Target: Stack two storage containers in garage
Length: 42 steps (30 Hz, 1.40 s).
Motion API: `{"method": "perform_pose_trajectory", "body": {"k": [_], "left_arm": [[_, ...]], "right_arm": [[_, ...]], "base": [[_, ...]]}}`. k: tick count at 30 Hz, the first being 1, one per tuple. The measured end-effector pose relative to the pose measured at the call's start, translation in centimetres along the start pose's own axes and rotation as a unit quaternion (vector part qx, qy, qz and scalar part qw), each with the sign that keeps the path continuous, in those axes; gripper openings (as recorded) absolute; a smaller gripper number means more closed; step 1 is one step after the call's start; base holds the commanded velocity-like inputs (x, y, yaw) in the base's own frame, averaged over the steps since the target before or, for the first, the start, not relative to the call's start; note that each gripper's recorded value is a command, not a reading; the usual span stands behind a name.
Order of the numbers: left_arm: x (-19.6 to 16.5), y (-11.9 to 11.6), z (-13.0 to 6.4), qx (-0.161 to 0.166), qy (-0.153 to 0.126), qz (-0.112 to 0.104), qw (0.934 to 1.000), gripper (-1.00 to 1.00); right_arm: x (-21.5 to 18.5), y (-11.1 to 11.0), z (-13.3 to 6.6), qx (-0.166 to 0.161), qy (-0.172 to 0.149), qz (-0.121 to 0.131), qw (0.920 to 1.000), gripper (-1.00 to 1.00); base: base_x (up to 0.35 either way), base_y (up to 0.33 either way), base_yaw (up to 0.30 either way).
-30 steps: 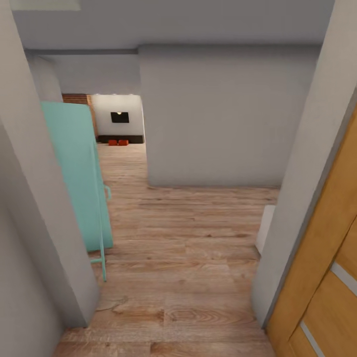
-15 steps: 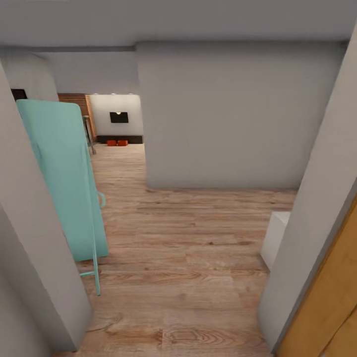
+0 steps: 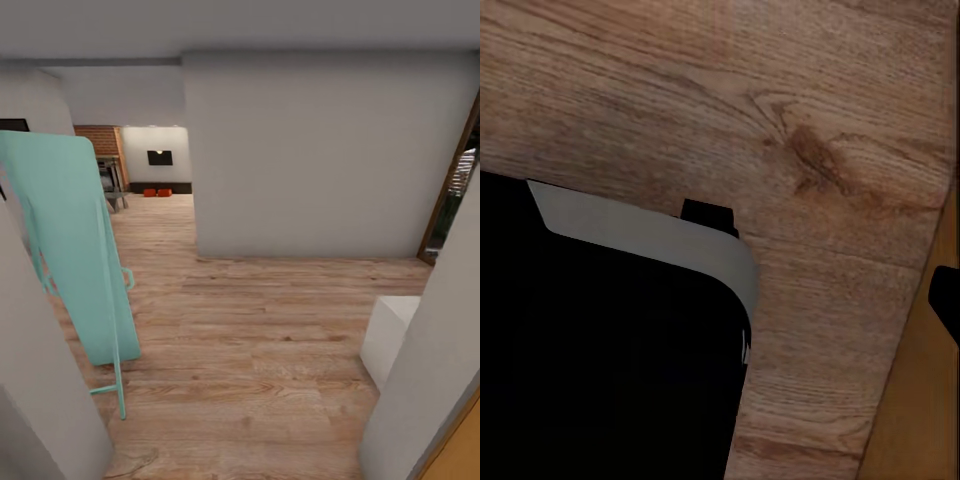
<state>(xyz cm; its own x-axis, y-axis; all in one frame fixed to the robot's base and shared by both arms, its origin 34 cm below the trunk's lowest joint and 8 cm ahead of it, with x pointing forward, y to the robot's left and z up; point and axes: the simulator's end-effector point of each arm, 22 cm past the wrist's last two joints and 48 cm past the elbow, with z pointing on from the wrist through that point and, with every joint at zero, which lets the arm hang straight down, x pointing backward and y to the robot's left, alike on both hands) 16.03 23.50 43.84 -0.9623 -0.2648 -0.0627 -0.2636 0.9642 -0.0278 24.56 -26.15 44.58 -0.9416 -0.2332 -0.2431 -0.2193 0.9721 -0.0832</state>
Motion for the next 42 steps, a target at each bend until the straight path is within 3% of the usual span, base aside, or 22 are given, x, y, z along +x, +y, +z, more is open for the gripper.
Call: {"method": "perform_pose_trajectory", "body": {"k": [9,42], "left_arm": [[0.0,0.0,0.0,0.0,0.0,0.0,1.0,1.0],[0.0,0.0,0.0,0.0,0.0,0.0,1.0,1.0]], "right_arm": [[0.0,-0.02,0.0,0.0,0.0,0.0,1.0,1.0],[0.04,-0.14,0.0,0.001,0.0,0.0,1.0,1.0]], "base": [[0.324,0.0,0.116],[0.324,0.0,0.002]]}}
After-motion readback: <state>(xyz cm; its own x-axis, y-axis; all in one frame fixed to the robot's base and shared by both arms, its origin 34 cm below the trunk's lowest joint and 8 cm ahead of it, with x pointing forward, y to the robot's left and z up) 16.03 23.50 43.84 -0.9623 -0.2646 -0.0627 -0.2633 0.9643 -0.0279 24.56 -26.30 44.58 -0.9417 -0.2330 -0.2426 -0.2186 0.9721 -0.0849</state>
